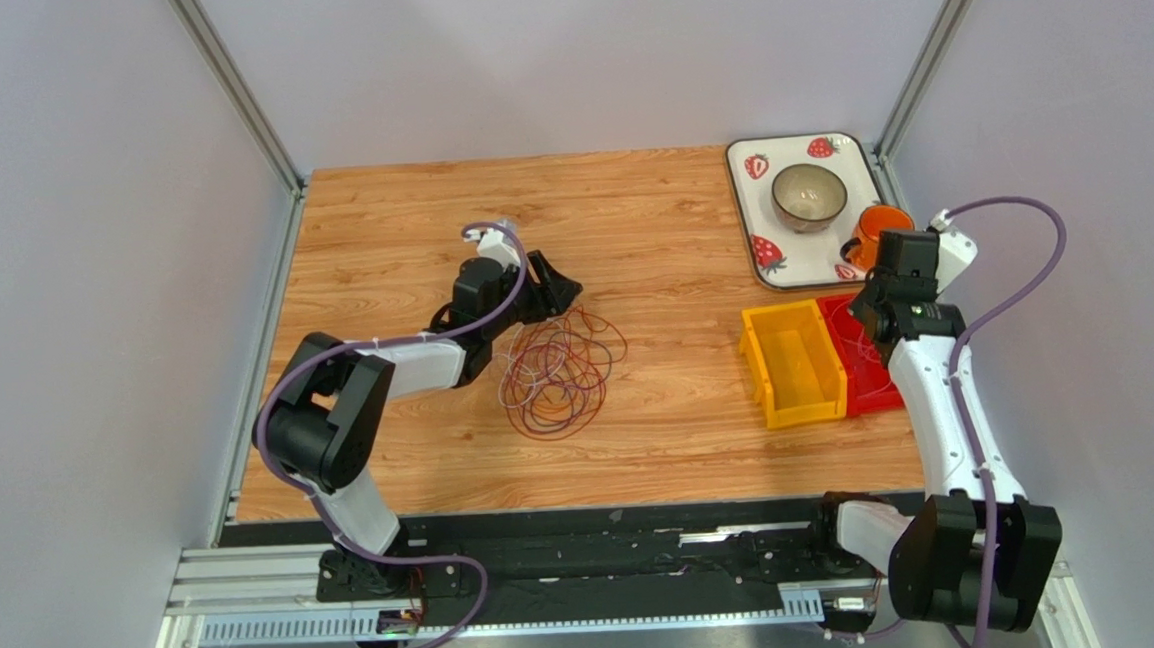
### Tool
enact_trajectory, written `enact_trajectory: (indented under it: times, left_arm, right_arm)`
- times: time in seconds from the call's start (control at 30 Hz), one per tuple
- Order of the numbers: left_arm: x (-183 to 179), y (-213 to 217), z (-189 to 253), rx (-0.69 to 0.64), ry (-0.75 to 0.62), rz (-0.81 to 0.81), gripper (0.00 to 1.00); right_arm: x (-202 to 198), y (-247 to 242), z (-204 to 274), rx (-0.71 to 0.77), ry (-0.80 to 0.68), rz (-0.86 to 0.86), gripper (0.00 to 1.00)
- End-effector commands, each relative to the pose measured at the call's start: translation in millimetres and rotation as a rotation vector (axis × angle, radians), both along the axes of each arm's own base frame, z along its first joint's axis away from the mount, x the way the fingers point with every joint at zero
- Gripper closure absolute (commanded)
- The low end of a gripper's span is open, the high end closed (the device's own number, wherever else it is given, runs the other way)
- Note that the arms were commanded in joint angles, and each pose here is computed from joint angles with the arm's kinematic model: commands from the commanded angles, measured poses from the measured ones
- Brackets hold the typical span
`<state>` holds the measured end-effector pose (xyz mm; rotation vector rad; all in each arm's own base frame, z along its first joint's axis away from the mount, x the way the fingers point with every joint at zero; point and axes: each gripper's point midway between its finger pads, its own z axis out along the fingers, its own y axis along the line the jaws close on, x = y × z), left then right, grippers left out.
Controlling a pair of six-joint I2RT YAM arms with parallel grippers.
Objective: Untangle the cables
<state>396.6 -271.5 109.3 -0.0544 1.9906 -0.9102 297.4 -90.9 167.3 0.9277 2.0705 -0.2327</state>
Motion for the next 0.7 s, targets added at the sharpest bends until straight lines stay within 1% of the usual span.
enact_trajectory:
  times: [0.0,0.13,0.27,0.33,0.47,0.53,0.6,0.63,0.67]
  left_arm:
    - [1.7,-4.4,21.4,-0.042,-0.064,-0.015,0.36]
    - [1.0,-4.3,21.1,-0.041,-0.064,-0.017,0.36]
    - [1.2,-4.7,21.4,-0.042,-0.065,-0.018,0.36]
    - [1.1,-4.2,20.9,-0.043,-0.063,-0.018,0.36]
    - [0.9,-4.0,21.9,-0.043,-0.067,-0.018,0.36]
    - [1.4,-2.5,22.6,-0.043,-0.069,-0.015,0.36]
    - [1.1,-1.7,23.0,-0.041,-0.072,-0.016,0.36]
    - [0.2,-2.3,23.4,-0.042,-0.076,-0.026,0.36]
    - [-0.5,-2.2,25.3,-0.045,-0.082,-0.031,0.36]
  right_arm:
    - [27.7,12.4,3.0,0.091,-0.121,0.083,1.00]
    - [35.9,13.8,-15.3,0.169,-0.111,0.102,1.00]
    - [44.8,17.5,-23.4,0.194,-0.089,0.131,1.00]
    - [47.4,13.2,-21.4,0.177,-0.083,0.125,1.00]
    - [40.2,-2.7,-22.6,0.115,-0.042,0.059,1.00]
    - [39.9,-1.9,-25.4,0.124,-0.034,0.056,1.00]
    - [41.8,0.4,-26.1,0.135,-0.033,0.067,0.94]
    - [42.4,-1.4,-21.1,0.126,-0.032,0.061,0.86]
    - [42.0,-3.4,-18.7,0.117,-0.030,0.055,0.82]
